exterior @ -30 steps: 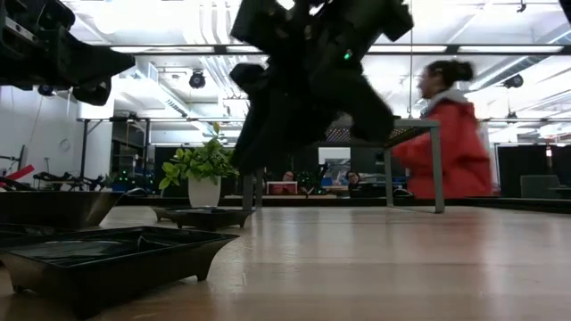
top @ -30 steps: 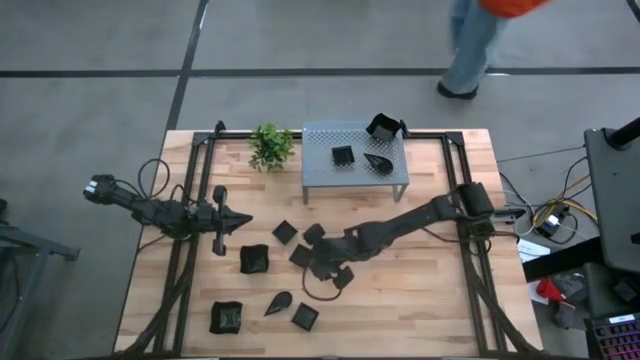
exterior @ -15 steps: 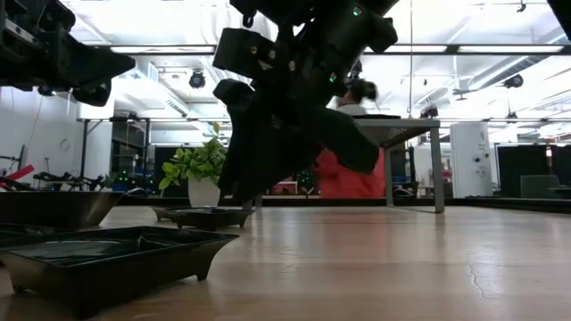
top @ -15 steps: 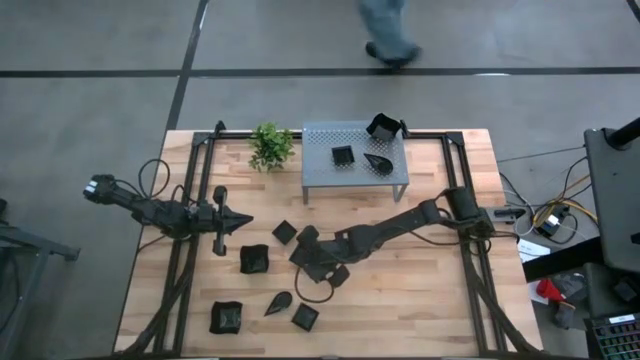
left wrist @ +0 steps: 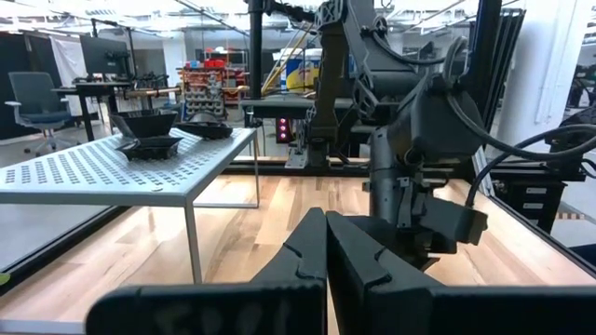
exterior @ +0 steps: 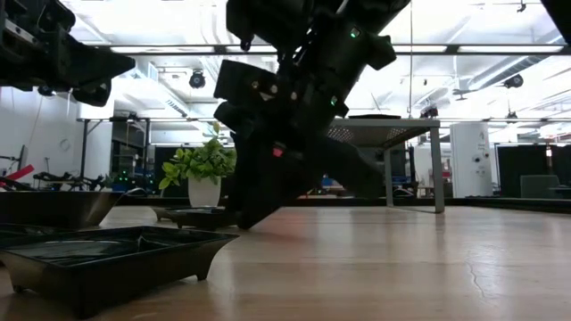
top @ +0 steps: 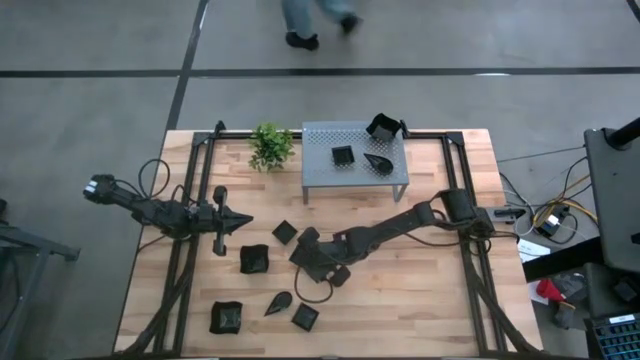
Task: Pick & Place Mini shaped plates
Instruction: Stack the square plate on top of the other square plate on the shelf
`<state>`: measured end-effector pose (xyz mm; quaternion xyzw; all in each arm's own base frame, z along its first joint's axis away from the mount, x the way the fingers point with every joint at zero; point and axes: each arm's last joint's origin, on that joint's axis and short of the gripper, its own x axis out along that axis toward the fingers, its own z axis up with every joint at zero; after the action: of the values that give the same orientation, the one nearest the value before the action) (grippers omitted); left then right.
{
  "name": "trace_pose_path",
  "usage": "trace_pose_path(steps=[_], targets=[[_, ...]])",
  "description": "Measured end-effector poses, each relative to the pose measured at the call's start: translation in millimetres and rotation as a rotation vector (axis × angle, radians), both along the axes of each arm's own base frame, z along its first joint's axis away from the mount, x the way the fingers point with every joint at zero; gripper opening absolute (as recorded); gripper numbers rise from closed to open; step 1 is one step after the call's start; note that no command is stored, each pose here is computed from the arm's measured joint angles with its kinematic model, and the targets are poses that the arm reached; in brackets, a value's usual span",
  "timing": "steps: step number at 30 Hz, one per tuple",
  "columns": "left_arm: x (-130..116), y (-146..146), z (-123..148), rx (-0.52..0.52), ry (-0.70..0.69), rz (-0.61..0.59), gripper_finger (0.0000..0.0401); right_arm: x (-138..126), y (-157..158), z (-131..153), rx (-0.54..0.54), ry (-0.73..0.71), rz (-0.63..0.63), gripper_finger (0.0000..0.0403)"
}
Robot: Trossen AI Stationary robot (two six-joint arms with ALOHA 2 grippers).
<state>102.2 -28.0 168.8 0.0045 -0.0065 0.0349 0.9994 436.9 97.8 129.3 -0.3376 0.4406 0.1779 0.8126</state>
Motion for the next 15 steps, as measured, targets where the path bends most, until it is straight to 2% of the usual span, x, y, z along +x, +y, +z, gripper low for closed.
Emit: trace_pose_path(steps=[9, 15], targets=[[0.0, 0.0, -0.5, 0.002, 0.004, 0.000, 0.0000, 0.8, 0.2, 0.1, 0.005, -0.009, -0.005, 0.0086], [0.0, 0.0, -0.4, 0.001, 0.004, 0.000, 0.0000, 0.9, 0.2, 0.1, 0.005, -0.009, -0.006, 0.0057]])
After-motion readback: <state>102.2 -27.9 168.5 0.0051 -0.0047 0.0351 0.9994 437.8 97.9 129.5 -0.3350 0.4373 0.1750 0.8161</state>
